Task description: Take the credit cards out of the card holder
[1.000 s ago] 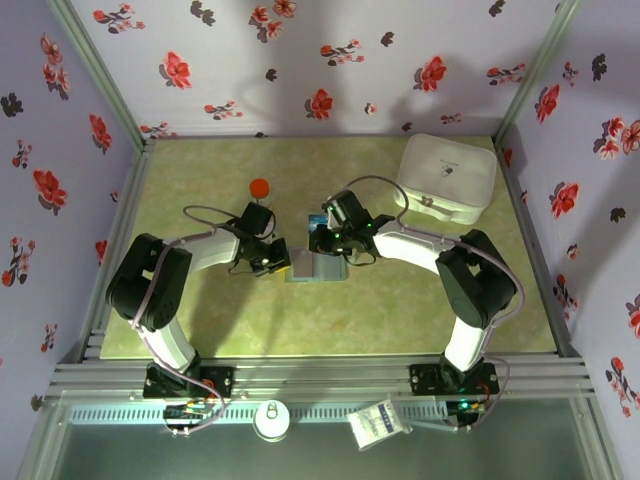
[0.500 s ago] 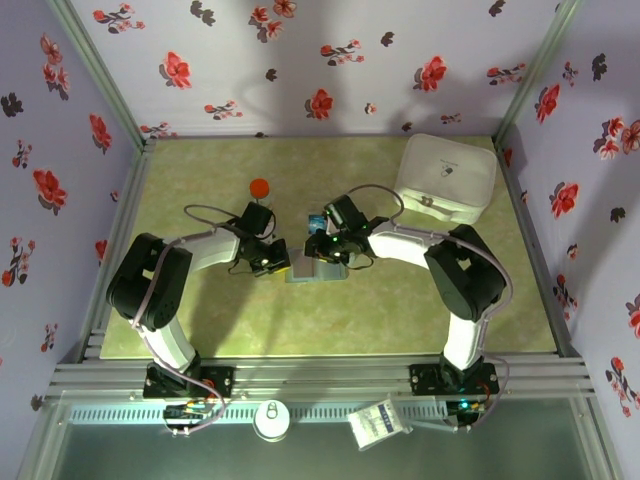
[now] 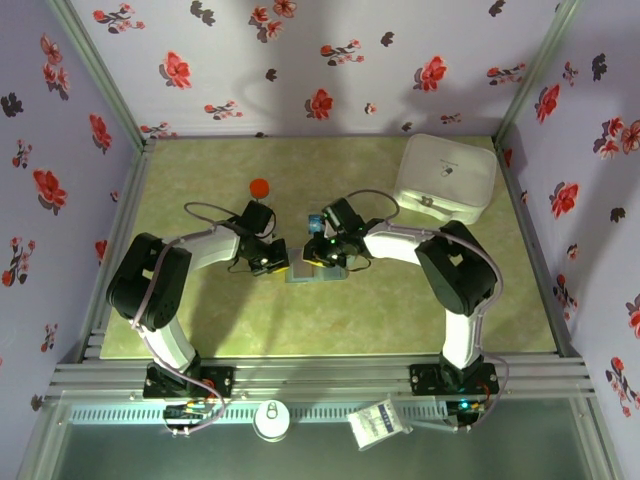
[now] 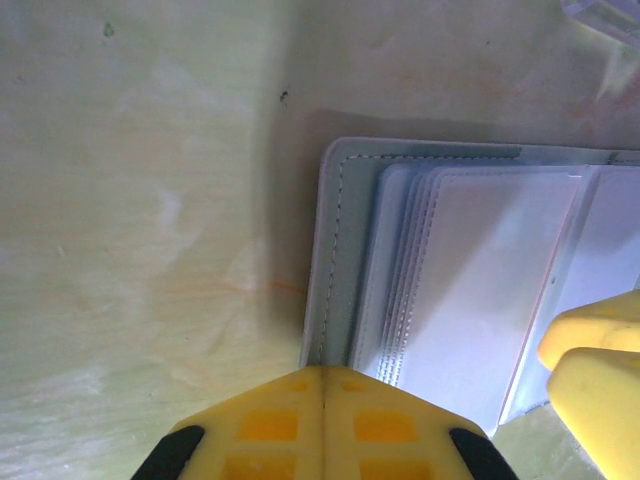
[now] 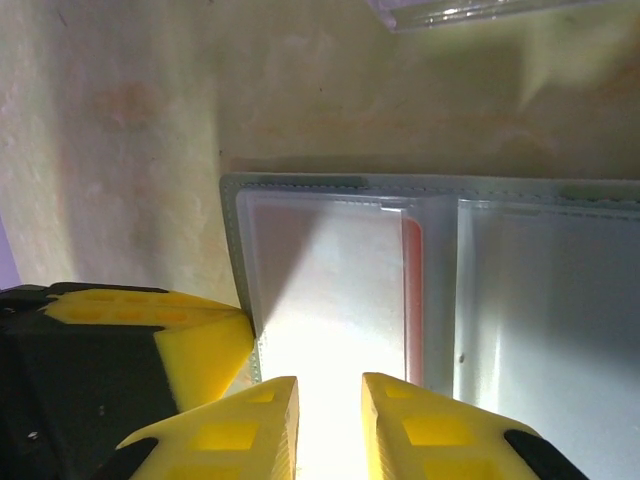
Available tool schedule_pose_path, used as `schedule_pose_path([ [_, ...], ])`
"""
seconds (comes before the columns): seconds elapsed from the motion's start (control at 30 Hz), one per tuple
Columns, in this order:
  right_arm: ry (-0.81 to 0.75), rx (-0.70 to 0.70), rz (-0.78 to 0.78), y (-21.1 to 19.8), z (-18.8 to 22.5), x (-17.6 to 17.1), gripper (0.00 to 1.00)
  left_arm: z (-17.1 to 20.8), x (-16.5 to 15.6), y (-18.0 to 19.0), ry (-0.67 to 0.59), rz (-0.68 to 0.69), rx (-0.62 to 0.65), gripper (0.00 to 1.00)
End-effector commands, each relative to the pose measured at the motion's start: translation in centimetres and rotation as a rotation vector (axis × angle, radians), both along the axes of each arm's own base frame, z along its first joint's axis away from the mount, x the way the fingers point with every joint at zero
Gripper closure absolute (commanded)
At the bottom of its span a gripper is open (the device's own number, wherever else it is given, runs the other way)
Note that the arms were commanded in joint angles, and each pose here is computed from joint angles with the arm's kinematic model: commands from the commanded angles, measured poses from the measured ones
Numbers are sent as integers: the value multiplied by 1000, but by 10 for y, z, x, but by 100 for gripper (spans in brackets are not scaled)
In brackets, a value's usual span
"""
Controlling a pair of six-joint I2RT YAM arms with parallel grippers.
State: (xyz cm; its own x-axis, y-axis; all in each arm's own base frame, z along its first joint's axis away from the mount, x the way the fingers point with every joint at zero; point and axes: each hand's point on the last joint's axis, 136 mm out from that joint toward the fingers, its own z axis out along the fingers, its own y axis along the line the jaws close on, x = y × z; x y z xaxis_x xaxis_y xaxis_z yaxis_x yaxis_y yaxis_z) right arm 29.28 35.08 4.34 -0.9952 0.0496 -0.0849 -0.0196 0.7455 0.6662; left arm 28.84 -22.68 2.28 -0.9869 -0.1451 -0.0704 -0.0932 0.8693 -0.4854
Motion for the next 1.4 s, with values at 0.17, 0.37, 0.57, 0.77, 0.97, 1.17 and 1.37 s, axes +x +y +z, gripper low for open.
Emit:
schedule_pose_path([
  [0.17,5,8,28,11,0,3,76,3,6,3,-13,-14,19,97],
  [0.37,-9,-81,23,-3,-7,2,76,-2,4,5,3,-17,29,98],
  [0.57,-1,-94,29,-5,-10,0,77,-1,6,5,3,-17,30,98],
  [0.77,-27,-127,11,-13,-8,2,77,-3,5,6,10,-17,36,98],
  [0.97,-23,-146,9,-17,-11,1,79,-4,5,7,11,-14,36,98],
  [1.17,-36,-151,3,-20,-8,2,82,-1,7,6,6,-13,33,98],
  [1.37,-26,-159,5,-22,-13,1,85,12,11,5,-22,0,17,98],
])
